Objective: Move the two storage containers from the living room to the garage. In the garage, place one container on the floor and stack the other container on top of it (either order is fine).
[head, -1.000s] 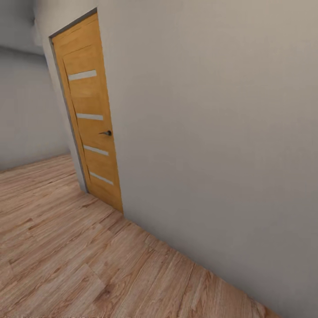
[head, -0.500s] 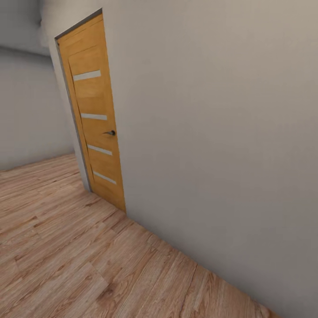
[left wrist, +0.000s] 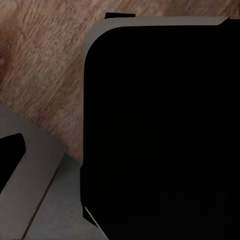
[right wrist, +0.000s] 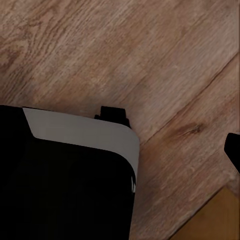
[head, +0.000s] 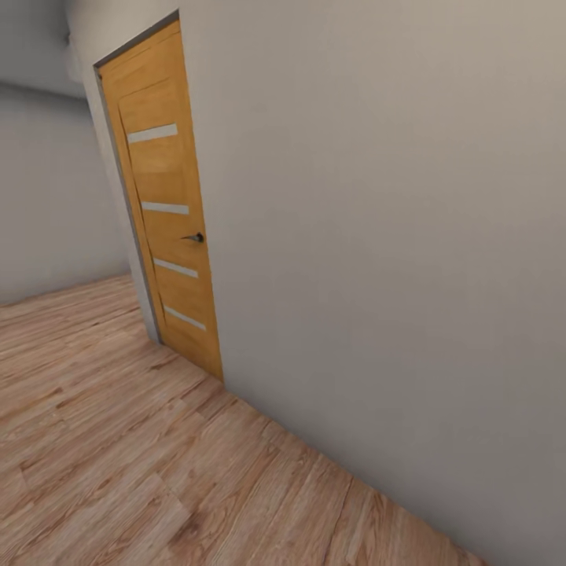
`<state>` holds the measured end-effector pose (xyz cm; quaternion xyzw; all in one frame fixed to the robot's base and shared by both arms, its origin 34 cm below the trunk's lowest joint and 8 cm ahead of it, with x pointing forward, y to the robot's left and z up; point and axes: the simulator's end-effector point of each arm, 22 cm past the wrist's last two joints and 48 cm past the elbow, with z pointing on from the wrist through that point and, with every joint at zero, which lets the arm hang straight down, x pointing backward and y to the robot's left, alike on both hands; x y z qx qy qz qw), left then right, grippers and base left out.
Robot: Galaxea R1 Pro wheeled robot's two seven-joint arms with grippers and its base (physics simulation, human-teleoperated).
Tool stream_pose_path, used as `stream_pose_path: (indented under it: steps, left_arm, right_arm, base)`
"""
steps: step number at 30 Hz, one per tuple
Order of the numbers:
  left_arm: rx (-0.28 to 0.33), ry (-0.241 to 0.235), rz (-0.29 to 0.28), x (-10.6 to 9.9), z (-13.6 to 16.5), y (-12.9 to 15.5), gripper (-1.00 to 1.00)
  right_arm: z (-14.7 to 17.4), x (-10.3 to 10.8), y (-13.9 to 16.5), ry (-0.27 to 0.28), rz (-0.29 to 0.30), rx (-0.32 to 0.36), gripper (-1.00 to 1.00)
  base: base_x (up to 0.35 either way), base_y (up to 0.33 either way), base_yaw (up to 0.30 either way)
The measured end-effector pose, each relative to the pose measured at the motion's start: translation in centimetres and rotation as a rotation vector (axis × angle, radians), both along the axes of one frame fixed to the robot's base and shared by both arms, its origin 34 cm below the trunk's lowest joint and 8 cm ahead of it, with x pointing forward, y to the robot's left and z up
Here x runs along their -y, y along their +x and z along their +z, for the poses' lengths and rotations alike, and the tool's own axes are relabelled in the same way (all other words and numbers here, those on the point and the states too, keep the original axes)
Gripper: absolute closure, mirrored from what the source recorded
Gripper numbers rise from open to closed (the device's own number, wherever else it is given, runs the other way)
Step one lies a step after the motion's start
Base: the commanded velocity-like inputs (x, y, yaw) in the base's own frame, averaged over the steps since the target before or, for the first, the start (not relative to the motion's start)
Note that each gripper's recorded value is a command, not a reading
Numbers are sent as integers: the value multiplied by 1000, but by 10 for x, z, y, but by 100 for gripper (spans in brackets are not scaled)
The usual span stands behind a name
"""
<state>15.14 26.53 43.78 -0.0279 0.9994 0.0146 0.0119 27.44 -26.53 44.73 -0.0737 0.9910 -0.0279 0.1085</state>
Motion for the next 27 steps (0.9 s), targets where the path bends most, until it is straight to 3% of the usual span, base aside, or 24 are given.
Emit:
stream_pose_path:
  steps: [5, 27]
  left_arm:
    - [0, -1, 0, 1, 0, 0, -100]
    - [-1, 1, 0, 0, 0, 0, -100]
  right_arm:
    - [0, 1, 0, -4, 0, 2, -100]
    - [0, 2, 1, -6, 0, 2, -100]
  base:
    - [314, 0, 138]
    - [322, 0, 274]
